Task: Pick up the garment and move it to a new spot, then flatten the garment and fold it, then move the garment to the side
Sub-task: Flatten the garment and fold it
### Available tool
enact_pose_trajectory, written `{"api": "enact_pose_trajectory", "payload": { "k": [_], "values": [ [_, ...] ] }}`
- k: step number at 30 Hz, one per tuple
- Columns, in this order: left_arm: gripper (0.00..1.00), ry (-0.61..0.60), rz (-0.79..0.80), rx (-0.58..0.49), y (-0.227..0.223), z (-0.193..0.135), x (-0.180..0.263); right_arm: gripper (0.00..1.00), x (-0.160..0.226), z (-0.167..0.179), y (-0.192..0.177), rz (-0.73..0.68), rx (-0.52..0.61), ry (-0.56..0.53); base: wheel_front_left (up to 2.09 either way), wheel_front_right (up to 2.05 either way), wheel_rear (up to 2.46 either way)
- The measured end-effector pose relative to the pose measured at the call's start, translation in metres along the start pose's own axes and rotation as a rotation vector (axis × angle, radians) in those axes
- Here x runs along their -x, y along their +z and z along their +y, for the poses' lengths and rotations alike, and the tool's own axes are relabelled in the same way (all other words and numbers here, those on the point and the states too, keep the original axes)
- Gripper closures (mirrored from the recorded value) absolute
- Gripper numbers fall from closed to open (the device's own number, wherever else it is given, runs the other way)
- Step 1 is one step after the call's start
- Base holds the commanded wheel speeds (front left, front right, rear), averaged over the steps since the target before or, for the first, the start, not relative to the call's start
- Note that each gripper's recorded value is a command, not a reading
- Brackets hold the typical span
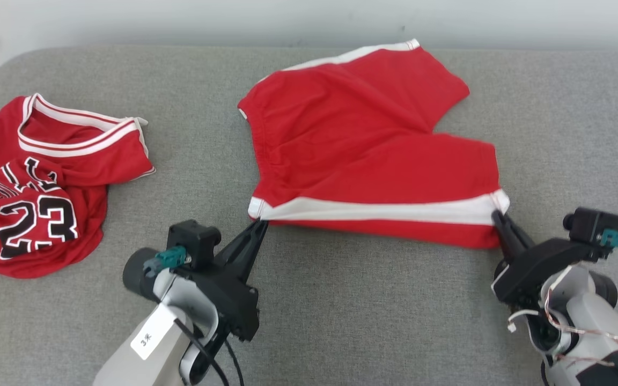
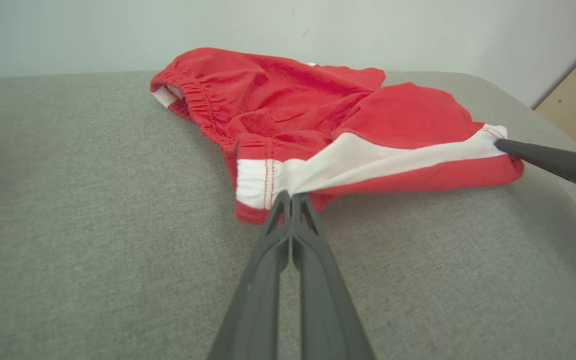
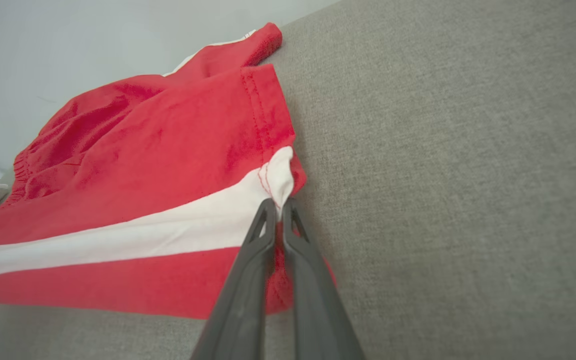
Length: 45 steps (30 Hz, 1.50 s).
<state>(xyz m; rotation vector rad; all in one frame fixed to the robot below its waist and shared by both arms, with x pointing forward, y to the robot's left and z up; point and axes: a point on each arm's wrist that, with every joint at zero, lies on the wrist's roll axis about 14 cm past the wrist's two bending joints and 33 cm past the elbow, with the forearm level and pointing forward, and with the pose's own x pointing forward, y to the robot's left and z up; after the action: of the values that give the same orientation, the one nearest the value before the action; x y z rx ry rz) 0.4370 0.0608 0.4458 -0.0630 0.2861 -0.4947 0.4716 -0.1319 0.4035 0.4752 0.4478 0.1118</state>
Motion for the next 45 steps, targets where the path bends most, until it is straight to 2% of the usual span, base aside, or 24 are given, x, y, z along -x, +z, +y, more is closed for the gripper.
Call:
{"api": "enact_pose_trajectory", "payload": {
  "k": [3,4,5,6,7,8,19,23,28,36,41,45],
  "values": [
    [1.0,0.009,0.026,-0.011,-0.01,0.002,0.008,1.0,0.008,-0.002,-0.009,0.022,-0.005,-0.007,0.0,0.0,0.0],
    [0.84,0.014,0.032,-0.016,-0.012,0.003,0.011,1.0,0.01,-0.002,-0.011,0.028,-0.004,-0.005,0.0,0.0,0.0],
    [0.53,0.017,0.04,-0.018,-0.015,0.004,0.014,1.0,0.013,0.0,-0.014,0.034,-0.004,-0.002,0.0,0.0,0.0],
    [0.04,0.02,0.046,-0.021,-0.018,0.004,0.016,0.7,0.015,0.001,-0.016,0.04,-0.006,0.0,0.0,0.0,0.0],
    [0.0,0.023,0.051,-0.021,-0.02,0.005,0.019,0.03,0.018,0.002,-0.018,0.046,-0.009,0.003,0.0,0.0,0.0],
    [0.0,0.027,0.057,-0.019,-0.022,0.005,0.021,0.0,0.02,0.002,-0.02,0.051,-0.009,0.004,0.0,0.0,0.0],
    [0.0,0.073,0.064,0.003,-0.036,0.006,0.044,0.0,0.047,-0.01,-0.019,0.027,-0.029,-0.041,0.0,0.0,0.0],
    [0.0,0.164,-0.07,0.061,-0.012,0.022,0.053,0.0,0.057,-0.011,0.001,-0.073,-0.038,-0.052,0.0,0.0,0.0],
    [0.0,0.26,-0.241,0.06,0.028,0.039,0.066,0.0,0.074,-0.005,0.034,-0.244,-0.045,-0.032,0.0,0.0,0.0],
    [0.0,0.356,-0.311,0.094,0.04,0.057,0.093,0.0,0.106,0.013,0.064,-0.452,-0.016,0.011,0.0,0.0,0.0],
    [0.0,0.408,-0.342,0.173,0.038,0.068,0.108,0.0,0.121,0.02,0.08,-0.52,0.043,0.034,0.0,0.0,0.0],
    [0.0,0.428,-0.304,0.195,0.021,0.069,0.117,0.0,0.131,0.02,0.081,-0.538,0.049,0.035,0.0,0.0,0.0]
  ]
}}
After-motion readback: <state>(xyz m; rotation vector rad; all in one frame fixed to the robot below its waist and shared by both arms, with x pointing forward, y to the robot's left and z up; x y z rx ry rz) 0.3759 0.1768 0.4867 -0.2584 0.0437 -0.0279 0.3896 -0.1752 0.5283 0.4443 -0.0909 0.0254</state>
